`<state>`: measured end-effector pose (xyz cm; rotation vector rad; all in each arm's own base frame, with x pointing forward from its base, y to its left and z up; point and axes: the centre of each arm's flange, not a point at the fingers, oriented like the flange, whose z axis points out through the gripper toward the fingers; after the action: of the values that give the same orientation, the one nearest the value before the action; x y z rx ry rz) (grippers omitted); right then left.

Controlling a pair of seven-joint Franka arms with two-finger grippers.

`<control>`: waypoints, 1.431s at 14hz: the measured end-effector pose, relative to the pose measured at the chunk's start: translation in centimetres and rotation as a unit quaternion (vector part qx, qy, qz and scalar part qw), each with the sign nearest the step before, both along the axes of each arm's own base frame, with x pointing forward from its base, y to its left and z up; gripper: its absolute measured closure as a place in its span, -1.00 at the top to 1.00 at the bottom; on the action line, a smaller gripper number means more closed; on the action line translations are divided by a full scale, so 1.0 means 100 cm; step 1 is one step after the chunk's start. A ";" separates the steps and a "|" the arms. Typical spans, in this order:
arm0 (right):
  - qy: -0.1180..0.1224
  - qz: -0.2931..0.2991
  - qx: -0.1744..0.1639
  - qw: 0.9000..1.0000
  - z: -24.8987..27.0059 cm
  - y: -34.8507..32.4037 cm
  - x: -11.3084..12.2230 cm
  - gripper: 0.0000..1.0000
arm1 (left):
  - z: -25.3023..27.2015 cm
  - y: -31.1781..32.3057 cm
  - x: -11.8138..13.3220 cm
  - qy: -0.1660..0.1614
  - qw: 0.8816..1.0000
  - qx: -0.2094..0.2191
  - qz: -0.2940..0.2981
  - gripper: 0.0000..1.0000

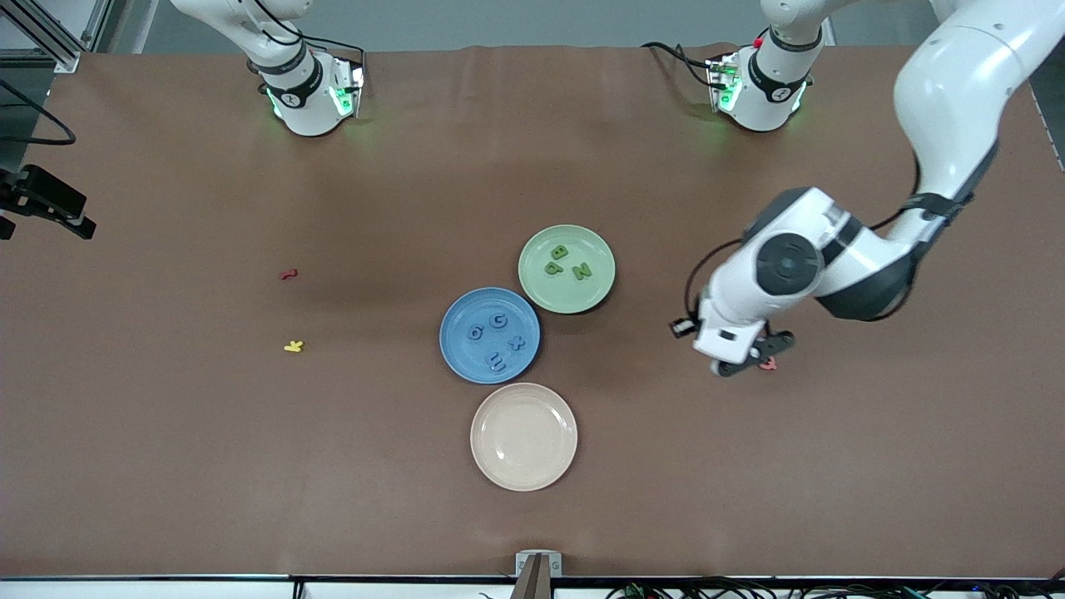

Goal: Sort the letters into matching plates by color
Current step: 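Carry the green u onto the green plate and open the left gripper, then move the left gripper back over the pink and orange letters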

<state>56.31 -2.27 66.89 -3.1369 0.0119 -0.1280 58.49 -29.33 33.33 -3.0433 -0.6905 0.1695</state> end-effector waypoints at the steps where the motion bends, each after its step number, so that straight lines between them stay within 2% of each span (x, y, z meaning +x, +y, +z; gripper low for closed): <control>1: 0.000 0.000 0.000 1.000 0.000 0.000 0.000 1.00 | -0.001 -0.028 -0.015 0.001 1.000 0.004 0.011 -0.48; 5: 0.000 0.000 0.000 1.000 0.000 0.000 0.000 1.00 | -0.003 -0.121 -0.075 -0.002 0.999 0.007 0.049 -0.48; 8: 0.000 0.000 0.000 1.000 0.000 0.000 0.000 1.00 | -0.014 -0.149 -0.101 0.000 0.998 0.009 0.064 -0.48; 12: 0.000 0.000 0.000 1.000 0.000 0.000 0.000 1.00 | -0.058 -0.169 -0.136 0.007 0.996 0.002 0.083 -0.48; 14: 0.000 0.000 0.000 1.000 0.000 0.000 0.000 1.00 | -0.079 -0.177 -0.148 0.010 0.997 0.006 0.081 -0.48; 17: 0.000 0.000 0.000 1.000 0.000 0.000 0.000 1.00 | -0.103 -0.179 -0.148 0.001 0.997 0.008 0.082 -0.47; 18: 0.000 0.000 0.000 1.000 0.000 0.000 0.000 1.00 | -0.108 -0.178 -0.145 -0.002 0.996 0.009 0.085 -0.35; 20: 0.000 0.000 0.000 1.000 0.000 0.000 0.000 1.00 | -0.109 -0.175 -0.135 -0.009 0.996 0.007 0.093 0.05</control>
<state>56.31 -2.25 66.89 -3.1369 0.0113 -0.1281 45.01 -46.79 22.38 -2.9676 -0.9718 0.1383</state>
